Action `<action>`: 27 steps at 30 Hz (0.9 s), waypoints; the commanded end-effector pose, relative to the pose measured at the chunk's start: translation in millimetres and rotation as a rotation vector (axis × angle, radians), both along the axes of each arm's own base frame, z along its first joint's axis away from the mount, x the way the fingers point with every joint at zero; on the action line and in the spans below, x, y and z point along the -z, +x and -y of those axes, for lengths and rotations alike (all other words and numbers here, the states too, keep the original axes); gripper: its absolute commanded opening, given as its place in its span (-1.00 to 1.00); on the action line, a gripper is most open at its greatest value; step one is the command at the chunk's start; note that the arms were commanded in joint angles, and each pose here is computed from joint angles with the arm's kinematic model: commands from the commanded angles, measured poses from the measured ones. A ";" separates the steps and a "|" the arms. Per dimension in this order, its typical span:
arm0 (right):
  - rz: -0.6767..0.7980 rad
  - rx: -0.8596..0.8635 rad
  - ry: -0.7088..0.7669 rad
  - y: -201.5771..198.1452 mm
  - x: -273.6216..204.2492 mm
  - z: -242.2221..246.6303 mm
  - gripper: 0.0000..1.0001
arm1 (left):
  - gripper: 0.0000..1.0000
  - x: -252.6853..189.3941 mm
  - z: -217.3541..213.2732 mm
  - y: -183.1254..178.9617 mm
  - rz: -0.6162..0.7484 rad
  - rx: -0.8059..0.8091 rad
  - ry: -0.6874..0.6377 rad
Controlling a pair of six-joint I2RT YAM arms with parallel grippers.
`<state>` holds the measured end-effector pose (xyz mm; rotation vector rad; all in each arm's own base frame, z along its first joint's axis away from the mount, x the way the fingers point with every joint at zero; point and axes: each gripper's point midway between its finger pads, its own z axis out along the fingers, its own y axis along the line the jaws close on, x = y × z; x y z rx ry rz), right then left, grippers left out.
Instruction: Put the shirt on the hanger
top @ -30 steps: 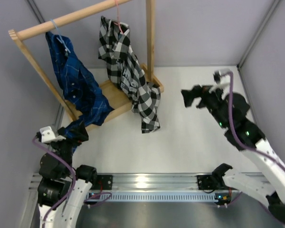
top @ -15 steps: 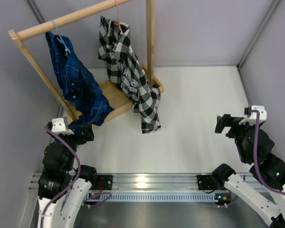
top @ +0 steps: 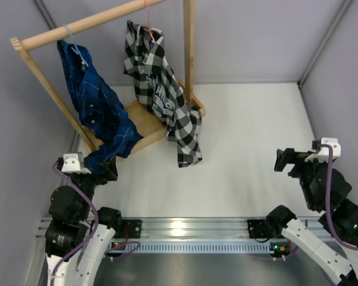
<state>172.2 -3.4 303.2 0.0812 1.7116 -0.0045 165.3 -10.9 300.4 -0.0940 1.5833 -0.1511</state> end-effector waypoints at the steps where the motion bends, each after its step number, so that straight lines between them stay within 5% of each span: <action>1: 0.009 0.029 0.002 -3.2 -6.8 7.4 0.99 | 0.96 -5.6 3.8 -2.8 0.023 0.022 -0.014; 27: -0.037 -0.037 0.010 10.1 9.3 -15.8 0.99 | 0.96 4.0 5.2 -3.5 0.031 0.030 -0.019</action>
